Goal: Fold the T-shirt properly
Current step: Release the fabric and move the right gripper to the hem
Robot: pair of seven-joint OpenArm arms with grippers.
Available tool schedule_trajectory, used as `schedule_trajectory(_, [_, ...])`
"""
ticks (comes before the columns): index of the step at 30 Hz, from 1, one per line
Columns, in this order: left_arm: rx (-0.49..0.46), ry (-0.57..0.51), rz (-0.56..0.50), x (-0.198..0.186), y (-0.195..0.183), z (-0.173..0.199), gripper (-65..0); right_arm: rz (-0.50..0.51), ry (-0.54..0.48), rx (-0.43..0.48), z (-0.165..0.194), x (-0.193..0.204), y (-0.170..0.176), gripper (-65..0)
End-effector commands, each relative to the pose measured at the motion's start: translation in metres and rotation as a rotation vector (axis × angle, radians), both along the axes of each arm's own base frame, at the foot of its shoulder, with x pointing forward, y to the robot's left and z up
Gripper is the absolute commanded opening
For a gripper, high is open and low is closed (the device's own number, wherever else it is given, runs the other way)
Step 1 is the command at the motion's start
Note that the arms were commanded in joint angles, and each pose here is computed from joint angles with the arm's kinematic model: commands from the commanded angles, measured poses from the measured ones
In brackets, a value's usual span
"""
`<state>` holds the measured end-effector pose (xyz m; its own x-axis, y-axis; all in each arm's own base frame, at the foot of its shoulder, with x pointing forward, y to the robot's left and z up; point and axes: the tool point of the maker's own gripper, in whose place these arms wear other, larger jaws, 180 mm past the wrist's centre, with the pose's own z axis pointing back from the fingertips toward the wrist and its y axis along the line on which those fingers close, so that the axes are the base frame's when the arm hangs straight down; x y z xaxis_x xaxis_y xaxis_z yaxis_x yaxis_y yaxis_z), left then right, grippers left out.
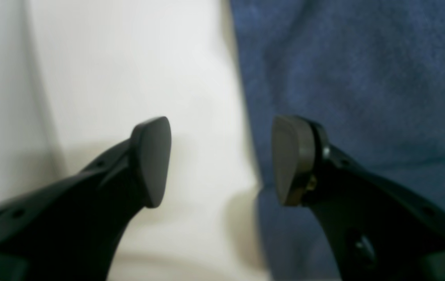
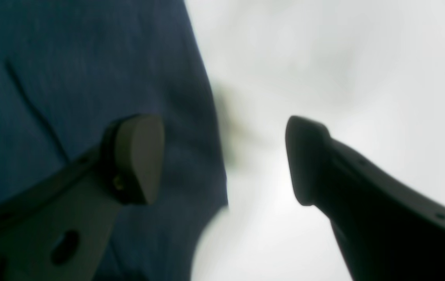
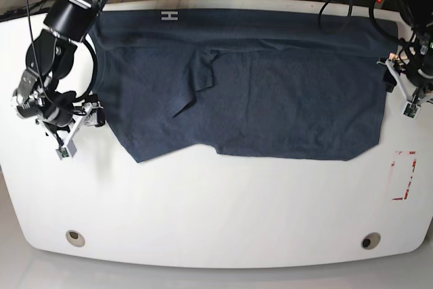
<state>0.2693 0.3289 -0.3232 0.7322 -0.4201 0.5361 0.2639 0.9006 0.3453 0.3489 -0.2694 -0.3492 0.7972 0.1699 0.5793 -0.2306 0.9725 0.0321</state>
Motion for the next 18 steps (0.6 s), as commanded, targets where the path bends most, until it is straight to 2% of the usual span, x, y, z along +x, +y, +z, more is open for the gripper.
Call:
schedule_trajectory(1, [-0.012, -0.074, 0.006, 0.021, 0.006, 0.017, -27.2, 0.013, -0.087, -0.002, 0.021, 0.031, 0.001, -18.4])
schedule_trajectory(10, [-0.072, -0.176, 0.033, 0.061, 0.010, 0.039, -27.2, 0.044, -0.132, 0.110, 0.007, 0.095, 0.027, -18.4])
schedule_trajectory(18, [-0.155, -0.269, 0.063, 0.077, 0.003, 0.040, -26.8, 0.039, -0.122, 0.227, -0.026, 0.113, 0.046, -18.4])
